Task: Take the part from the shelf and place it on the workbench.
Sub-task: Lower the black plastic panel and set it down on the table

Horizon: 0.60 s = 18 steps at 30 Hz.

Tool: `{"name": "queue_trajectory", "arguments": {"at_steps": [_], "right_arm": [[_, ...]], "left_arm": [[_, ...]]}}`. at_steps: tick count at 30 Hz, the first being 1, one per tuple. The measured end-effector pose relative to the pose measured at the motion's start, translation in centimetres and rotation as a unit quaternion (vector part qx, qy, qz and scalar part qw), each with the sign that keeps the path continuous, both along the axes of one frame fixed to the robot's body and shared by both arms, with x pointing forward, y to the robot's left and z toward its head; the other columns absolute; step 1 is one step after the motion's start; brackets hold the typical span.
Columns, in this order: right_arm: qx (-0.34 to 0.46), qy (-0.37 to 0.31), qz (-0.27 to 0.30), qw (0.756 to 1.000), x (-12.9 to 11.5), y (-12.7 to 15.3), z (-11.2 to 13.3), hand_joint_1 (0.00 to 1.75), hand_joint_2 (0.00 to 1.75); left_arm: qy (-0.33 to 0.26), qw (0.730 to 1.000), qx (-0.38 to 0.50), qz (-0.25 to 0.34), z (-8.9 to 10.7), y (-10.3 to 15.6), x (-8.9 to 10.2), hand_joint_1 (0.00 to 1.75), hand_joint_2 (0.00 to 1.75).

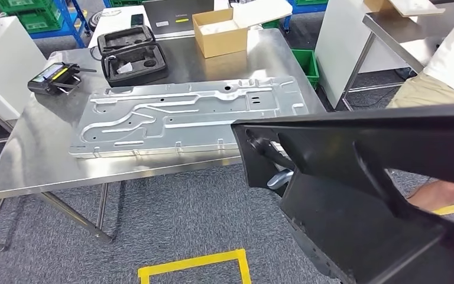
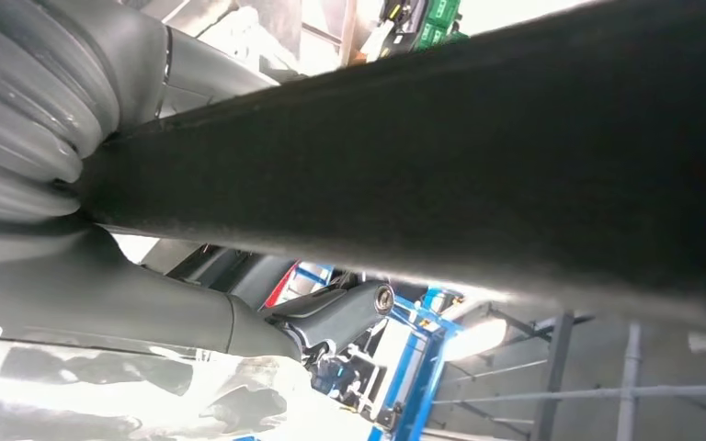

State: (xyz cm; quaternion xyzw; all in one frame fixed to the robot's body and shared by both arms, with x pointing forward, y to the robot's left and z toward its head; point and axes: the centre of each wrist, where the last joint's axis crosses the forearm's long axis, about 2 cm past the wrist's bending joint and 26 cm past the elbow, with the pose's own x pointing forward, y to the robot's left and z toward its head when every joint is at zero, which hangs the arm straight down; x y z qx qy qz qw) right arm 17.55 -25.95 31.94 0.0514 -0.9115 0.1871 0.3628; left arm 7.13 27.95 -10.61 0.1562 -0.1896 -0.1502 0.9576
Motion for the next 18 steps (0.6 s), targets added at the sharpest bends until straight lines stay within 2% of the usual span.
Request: {"name": "queue_trajectory", "arguments": {"at_steps": [18], "right_arm": [[-0.001,0.001,0.001,1.000,-0.03,0.08,-0.09,1.75,1.75]], "left_arm": [[-0.001,1.000,-0.001,0.002,0.00,-0.01,0.00,0.00,1.75]]}}
